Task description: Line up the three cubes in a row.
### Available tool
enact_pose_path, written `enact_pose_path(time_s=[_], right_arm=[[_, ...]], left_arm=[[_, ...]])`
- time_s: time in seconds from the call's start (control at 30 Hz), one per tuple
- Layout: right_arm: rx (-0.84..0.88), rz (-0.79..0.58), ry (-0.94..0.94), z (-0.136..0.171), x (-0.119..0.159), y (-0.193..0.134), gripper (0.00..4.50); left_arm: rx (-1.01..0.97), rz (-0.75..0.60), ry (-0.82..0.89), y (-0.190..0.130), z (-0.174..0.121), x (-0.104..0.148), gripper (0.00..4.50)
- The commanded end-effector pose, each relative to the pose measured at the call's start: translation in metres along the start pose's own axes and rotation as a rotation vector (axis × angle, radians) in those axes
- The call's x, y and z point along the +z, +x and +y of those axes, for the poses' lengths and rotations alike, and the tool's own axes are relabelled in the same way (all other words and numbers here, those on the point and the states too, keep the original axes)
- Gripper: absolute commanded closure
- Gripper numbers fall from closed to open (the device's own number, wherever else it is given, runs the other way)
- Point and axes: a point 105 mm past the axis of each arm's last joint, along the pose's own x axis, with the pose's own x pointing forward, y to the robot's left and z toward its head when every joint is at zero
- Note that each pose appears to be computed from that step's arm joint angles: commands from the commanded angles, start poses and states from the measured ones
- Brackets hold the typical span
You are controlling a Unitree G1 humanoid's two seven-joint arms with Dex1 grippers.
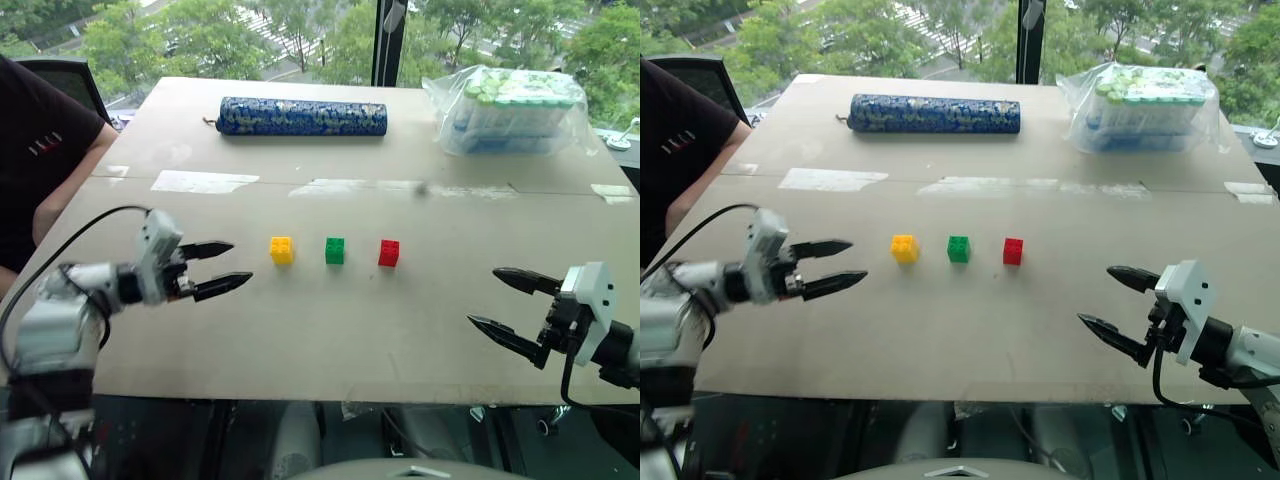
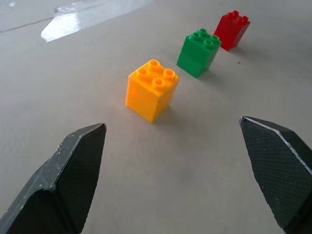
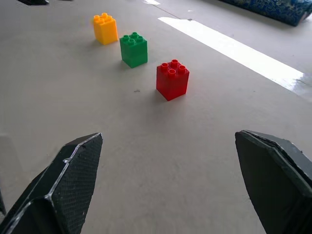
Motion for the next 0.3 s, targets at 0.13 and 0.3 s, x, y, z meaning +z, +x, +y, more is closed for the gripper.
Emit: enact_pose_path(time_s=[0.13,0.3], right_arm=[[-0.080,0.053,0.006,-0.016,-0.019,-0.023,0.00],[-0.090,0.093,0.009,-0.016,-0.029,-0.031,0.00]], left_arm=[[0.178,-0.015,-0.063,-0.027,-0.030,-0.023,0.01],[0.188,-0.024,-0.063,-0.022,-0.038,-0.025,0.01]])
